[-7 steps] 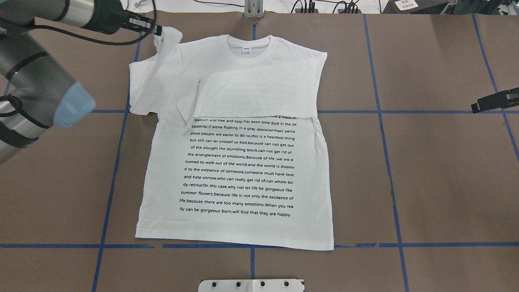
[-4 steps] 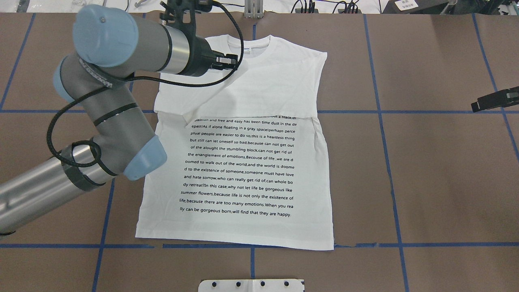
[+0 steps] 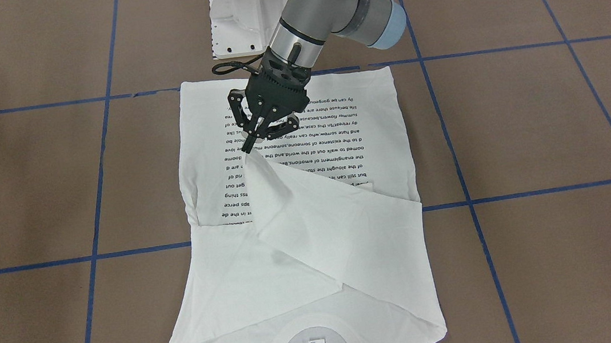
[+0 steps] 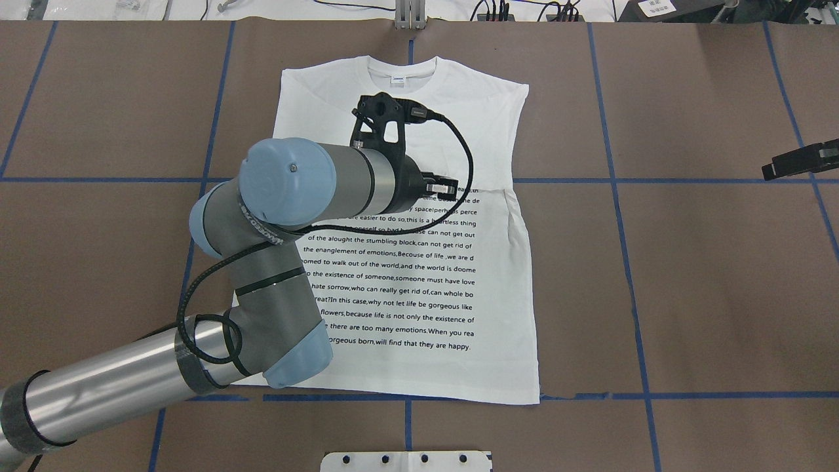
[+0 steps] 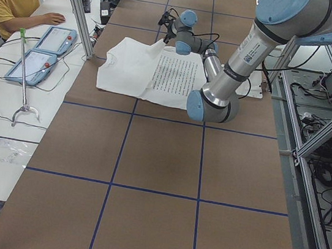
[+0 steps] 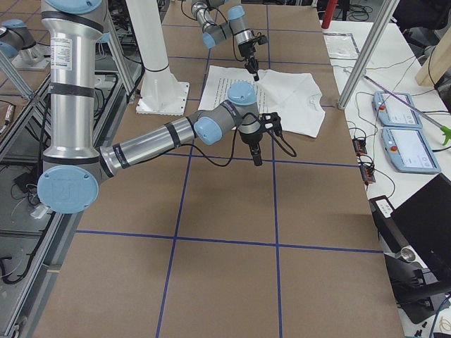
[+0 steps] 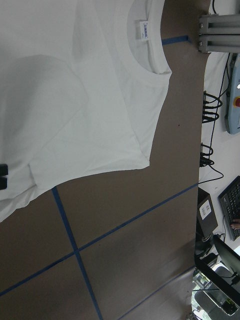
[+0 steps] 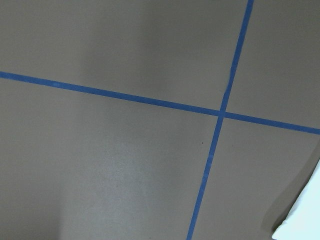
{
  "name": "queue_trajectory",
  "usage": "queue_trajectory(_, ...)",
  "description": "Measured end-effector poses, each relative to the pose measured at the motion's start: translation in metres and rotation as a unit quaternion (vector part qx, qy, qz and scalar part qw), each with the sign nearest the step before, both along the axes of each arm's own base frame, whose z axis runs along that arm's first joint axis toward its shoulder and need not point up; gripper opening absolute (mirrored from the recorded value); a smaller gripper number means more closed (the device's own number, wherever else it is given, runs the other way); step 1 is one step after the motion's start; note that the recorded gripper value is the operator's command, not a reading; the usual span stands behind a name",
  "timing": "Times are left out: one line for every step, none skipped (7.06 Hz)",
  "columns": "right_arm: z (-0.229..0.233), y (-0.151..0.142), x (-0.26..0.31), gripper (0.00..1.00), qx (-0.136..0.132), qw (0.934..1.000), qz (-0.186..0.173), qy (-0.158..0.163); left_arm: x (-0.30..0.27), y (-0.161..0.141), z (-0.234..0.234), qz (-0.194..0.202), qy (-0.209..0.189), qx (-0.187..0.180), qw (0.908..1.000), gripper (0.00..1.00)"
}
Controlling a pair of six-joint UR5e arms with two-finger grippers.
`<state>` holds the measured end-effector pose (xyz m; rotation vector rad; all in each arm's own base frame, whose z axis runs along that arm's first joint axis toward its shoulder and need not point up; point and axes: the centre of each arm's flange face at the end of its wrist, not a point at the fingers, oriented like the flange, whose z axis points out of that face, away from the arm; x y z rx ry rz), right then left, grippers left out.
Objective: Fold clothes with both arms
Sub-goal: 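Fold the sleeve across the shirt body toward the opposite side, then release the sleeve and raise the left gripper away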
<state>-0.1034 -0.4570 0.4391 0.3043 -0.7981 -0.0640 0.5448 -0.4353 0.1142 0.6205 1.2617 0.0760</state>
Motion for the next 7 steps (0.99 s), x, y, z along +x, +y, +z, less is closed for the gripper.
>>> queue_trajectory(0.000, 0.000, 0.000, 1.00, 0.000, 1.0000, 0.000, 0.000, 0.016, 0.014, 0.004, 0.011, 0.001, 0.000, 0.9999, 1.00)
queue_trajectory(-0.001, -0.001, -0.001, 1.00, 0.000, 1.0000, 0.001, -0.001, 0.025, 0.029, 0.004, 0.023, 0.012, 0.005, 0.9997, 1.00)
queue_trajectory(-0.007, -0.004, -0.002, 1.00, 0.000, 1.0000, 0.006, -0.005, 0.025, 0.038, 0.001, 0.032, 0.015, 0.009, 0.9993, 1.00)
queue_trajectory(-0.023, -0.013, -0.009, 1.00, -0.002, 0.9997, 0.018, -0.017, 0.015, 0.039, -0.003, 0.041, 0.004, 0.015, 0.9991, 1.00)
queue_trajectory(-0.044, -0.023, -0.026, 1.00, -0.007, 0.9990, 0.031, -0.030, -0.011, 0.034, -0.002, 0.049, -0.020, 0.029, 0.9981, 1.00)
queue_trajectory(-0.068, -0.029, -0.061, 1.00, -0.013, 0.9983, 0.042, -0.038, -0.050, 0.022, 0.008, 0.055, -0.053, 0.049, 0.9959, 1.00)
queue_trajectory(-0.093, -0.030, -0.105, 1.00, -0.022, 0.9973, 0.055, -0.043, -0.092, 0.004, 0.022, 0.062, -0.087, 0.072, 0.9917, 1.00)
